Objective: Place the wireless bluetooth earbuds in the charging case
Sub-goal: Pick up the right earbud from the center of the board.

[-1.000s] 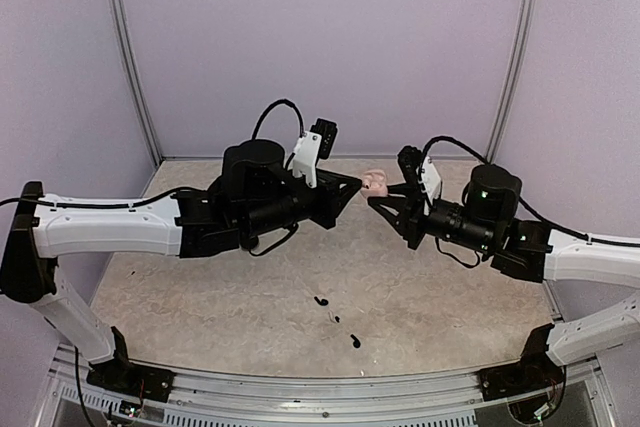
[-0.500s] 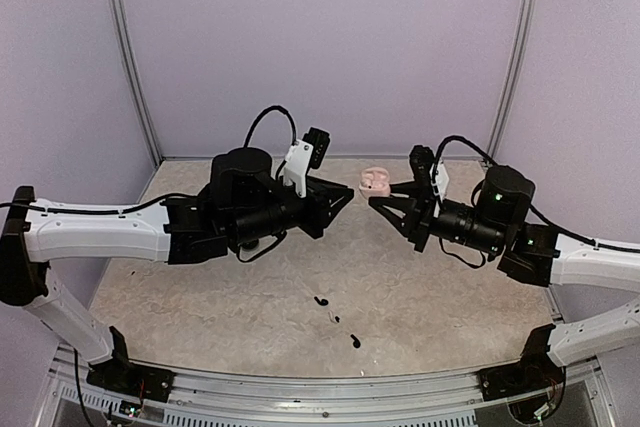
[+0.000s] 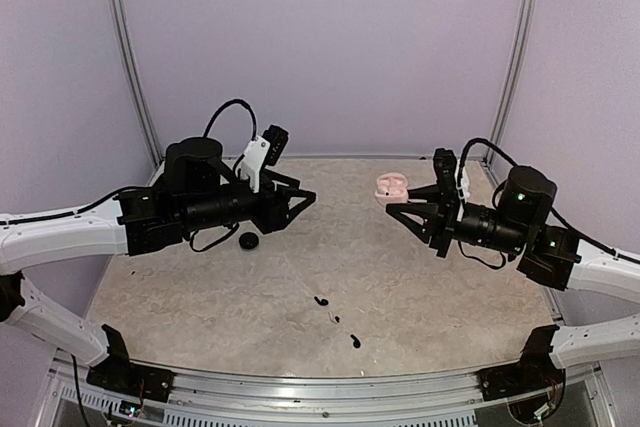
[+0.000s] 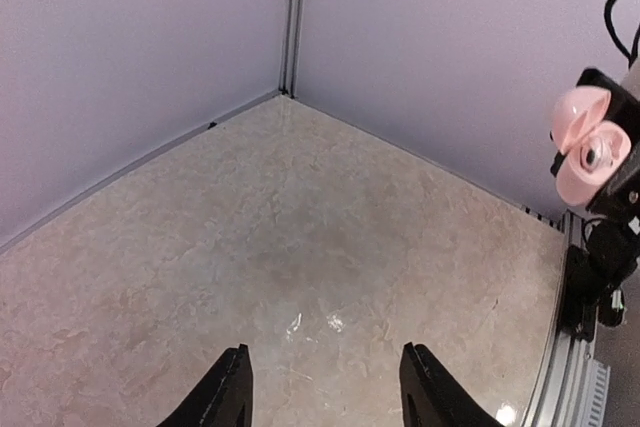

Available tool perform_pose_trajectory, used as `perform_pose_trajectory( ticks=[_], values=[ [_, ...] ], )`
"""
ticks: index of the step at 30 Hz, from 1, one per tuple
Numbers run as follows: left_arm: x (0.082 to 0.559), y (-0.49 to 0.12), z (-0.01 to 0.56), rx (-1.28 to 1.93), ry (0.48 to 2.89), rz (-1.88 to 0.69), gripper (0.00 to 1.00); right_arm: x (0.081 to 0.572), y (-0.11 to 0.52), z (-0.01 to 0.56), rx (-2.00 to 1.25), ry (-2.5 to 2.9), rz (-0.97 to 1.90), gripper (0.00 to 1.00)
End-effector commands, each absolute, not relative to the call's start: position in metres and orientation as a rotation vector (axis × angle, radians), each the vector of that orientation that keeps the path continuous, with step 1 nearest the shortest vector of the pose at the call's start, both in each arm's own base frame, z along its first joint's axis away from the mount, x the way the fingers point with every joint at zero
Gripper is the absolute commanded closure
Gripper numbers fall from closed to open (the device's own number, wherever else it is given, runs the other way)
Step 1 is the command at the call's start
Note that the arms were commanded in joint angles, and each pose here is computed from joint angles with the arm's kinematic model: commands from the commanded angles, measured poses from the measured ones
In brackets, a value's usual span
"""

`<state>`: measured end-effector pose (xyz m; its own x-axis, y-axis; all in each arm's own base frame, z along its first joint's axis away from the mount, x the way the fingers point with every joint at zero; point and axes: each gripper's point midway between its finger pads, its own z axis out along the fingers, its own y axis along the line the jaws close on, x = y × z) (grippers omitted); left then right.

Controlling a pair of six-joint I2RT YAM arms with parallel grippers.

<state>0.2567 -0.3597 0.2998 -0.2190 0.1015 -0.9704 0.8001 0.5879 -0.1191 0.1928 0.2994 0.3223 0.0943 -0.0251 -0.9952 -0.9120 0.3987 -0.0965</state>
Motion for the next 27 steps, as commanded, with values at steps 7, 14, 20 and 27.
perform_pose_trajectory(
  ticks=[7, 14, 20, 27],
  values=[
    [0.196, -0.385, 0.165, 1.548, 1.85, -0.708, 0.49, 0.199, 0.271, 0.3, -0.88, 1.482, 0.905, 1.0],
    [0.175, -0.406, 0.121, 1.829, 1.749, -0.64, 0.53, 0.212, 0.256, 0.287, -0.826, 1.561, 0.913, 1.0],
    [0.166, -0.415, 0.088, 2.015, 1.711, -0.547, 0.57, 0.217, 0.246, 0.281, -0.794, 1.581, 0.916, 1.0],
    [0.16, -0.421, 0.054, 2.177, 1.694, -0.443, 0.61, 0.22, 0.239, 0.277, -0.776, 1.591, 0.91, 1.0]
  ],
)
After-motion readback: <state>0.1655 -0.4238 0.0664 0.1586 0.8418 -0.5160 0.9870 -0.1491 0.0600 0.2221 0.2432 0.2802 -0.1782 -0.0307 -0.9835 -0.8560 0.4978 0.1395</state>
